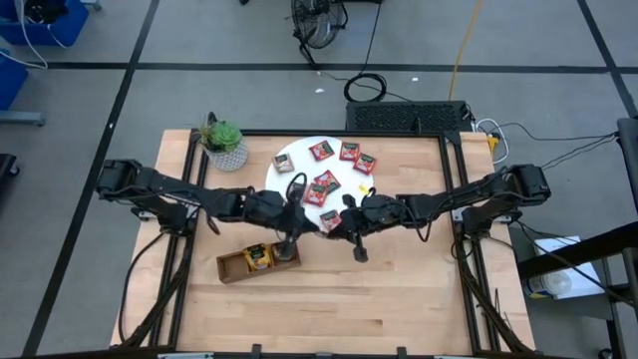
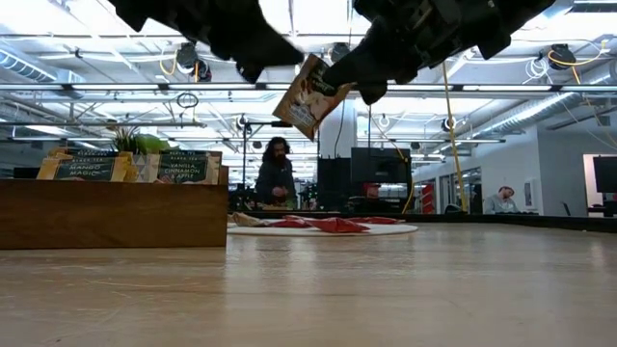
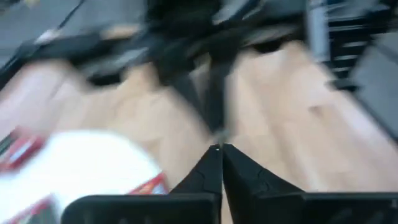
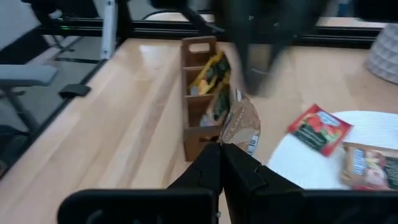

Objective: Pick & Place Tea
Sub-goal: Put the brown tea bag into the right section of the wooden organizer

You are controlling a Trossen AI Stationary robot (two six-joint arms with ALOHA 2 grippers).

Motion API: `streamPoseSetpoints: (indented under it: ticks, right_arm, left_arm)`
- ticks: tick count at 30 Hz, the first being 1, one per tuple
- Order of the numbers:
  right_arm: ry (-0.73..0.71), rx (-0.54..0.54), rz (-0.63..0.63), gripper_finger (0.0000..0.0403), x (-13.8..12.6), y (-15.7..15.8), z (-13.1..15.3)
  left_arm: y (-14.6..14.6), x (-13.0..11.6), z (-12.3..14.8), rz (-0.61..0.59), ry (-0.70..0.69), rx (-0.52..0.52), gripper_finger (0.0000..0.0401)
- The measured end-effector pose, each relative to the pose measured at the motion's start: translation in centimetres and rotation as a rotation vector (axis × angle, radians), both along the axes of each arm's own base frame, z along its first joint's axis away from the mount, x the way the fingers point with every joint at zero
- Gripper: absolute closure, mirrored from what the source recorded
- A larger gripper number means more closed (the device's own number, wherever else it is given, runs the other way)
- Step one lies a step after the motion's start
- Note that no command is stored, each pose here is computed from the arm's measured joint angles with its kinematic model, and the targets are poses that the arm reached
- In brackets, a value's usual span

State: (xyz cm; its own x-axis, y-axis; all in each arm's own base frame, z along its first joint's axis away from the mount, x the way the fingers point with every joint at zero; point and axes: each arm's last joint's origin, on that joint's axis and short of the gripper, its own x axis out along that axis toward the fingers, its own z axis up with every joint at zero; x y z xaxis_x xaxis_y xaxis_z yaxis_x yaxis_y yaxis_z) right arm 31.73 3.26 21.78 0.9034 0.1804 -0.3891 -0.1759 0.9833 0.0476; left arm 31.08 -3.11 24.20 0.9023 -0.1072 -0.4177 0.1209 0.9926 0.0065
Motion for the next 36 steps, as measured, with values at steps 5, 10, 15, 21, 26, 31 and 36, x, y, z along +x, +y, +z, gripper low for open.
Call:
streamPoseSetpoints:
  ticks: [5, 10, 15, 21, 26, 31, 36]
  right_arm:
    - [-0.008, 0.008, 0.013, 0.0402, 0.0, 0.1, 0.1]
    - [0.000, 0.006, 0.013, 0.0402, 0.0, 0.1, 0.0]
    - [0.002, 0.004, 0.013, 0.0402, 0.0, 0.1, 0.0]
    - [-0.008, 0.001, 0.015, 0.0403, 0.0, 0.1, 0.1]
    - [-0.007, 0.001, 0.015, 0.0403, 0.0, 0.1, 0.1]
    - [-0.005, 0.001, 0.015, 0.0403, 0.0, 0.1, 0.0]
    - [-0.005, 0.000, 0.014, 0.0403, 0.0, 0.1, 0.0]
  left_arm:
    - [1.4, -0.1, -0.4, 0.098, 0.042, -0.028, 0.0327]
    - [1.3, 0.0, -0.2, -0.011, 0.032, -0.090, 0.0255]
    - [1.3, 0.0, -0.1, -0.021, 0.025, -0.089, 0.0198]
    - [1.1, 0.7, -1.1, -0.063, 0.040, -0.112, 0.0175]
    - [1.1, 1.4, -1.5, -0.081, 0.002, -0.108, 0.0190]
    - [1.5, 1.5, -1.5, -0.070, -0.004, -0.109, 0.0225]
    - [1.9, 1.8, -1.8, -0.089, -0.007, -0.127, 0.0299]
